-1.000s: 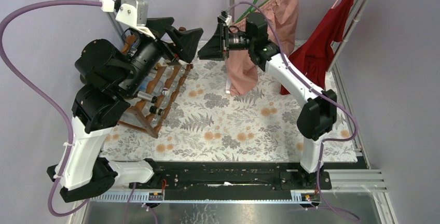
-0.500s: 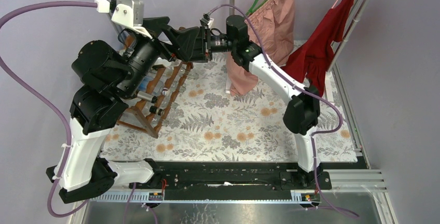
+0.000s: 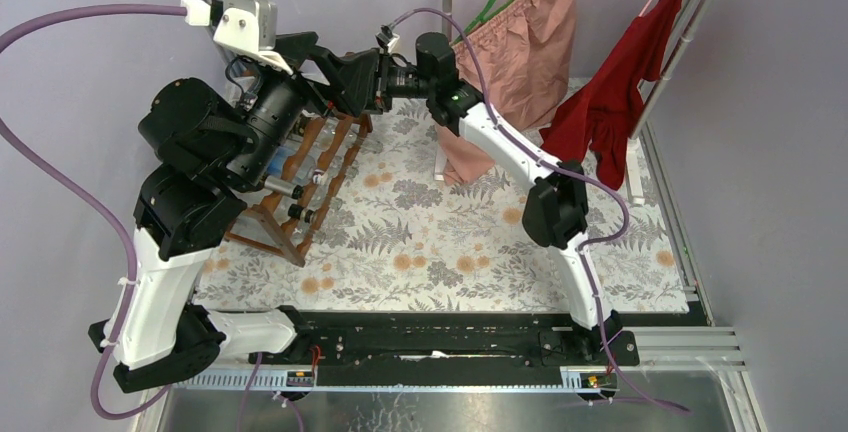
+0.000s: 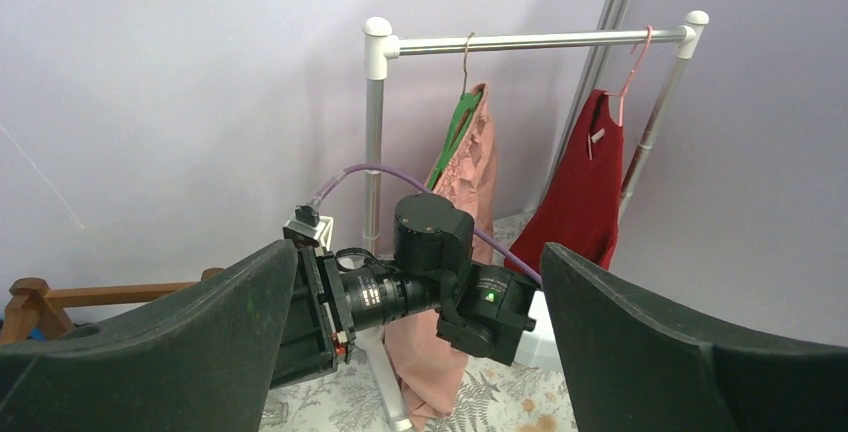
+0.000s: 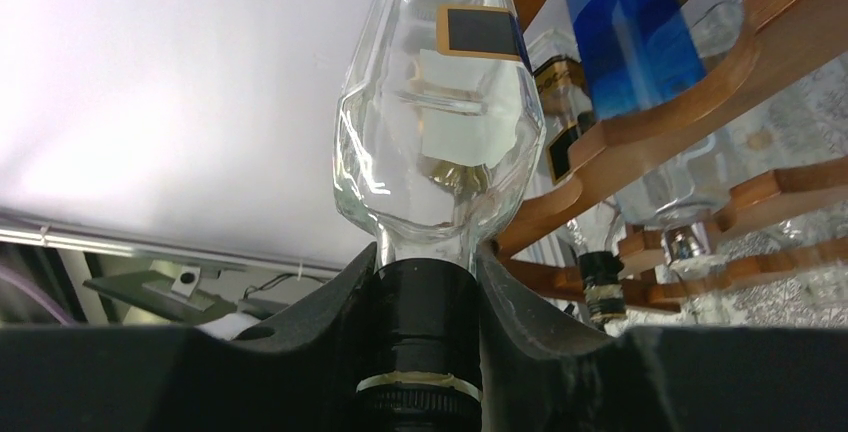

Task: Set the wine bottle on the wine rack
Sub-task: Place the wine bottle in the wine rack.

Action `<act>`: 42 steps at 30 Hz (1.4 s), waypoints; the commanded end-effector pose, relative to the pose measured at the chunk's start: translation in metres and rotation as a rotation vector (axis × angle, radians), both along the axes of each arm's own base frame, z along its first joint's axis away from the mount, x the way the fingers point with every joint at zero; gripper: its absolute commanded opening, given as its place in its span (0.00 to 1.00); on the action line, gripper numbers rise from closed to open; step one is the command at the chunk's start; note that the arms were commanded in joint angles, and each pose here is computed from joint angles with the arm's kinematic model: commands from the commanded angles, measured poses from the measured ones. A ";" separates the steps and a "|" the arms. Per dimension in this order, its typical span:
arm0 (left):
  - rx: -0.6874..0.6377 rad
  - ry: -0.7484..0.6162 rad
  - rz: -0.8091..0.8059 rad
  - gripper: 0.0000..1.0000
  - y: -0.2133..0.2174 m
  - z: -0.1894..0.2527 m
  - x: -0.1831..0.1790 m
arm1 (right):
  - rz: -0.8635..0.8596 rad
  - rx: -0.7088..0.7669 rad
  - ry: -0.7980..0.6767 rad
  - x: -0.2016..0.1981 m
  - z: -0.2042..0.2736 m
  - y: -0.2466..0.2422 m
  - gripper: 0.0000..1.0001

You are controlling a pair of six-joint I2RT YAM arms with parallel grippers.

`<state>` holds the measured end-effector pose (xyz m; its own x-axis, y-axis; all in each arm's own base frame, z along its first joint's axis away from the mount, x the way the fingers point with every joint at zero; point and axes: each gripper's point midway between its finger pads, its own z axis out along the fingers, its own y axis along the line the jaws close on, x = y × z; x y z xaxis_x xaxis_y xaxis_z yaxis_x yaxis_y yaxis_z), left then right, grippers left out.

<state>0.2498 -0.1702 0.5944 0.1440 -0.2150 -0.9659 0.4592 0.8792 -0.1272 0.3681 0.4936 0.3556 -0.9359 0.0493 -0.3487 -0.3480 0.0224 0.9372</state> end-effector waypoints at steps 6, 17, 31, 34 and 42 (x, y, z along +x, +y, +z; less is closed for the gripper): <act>0.029 -0.017 0.061 0.99 0.013 0.002 0.001 | -0.102 0.266 -0.299 0.001 0.102 0.004 0.00; 0.061 -0.008 0.078 0.99 0.015 -0.007 0.003 | -0.163 0.300 -0.317 0.006 0.098 0.026 0.00; 0.065 -0.002 0.099 0.99 0.021 -0.010 0.002 | -0.268 0.341 -0.310 0.023 0.094 0.038 0.00; 0.071 -0.002 0.100 0.99 0.020 -0.011 0.004 | -0.268 0.355 -0.308 0.022 0.096 0.039 0.00; 0.076 0.002 0.097 0.99 0.018 -0.013 0.005 | -0.285 0.360 -0.300 0.021 0.091 0.049 0.00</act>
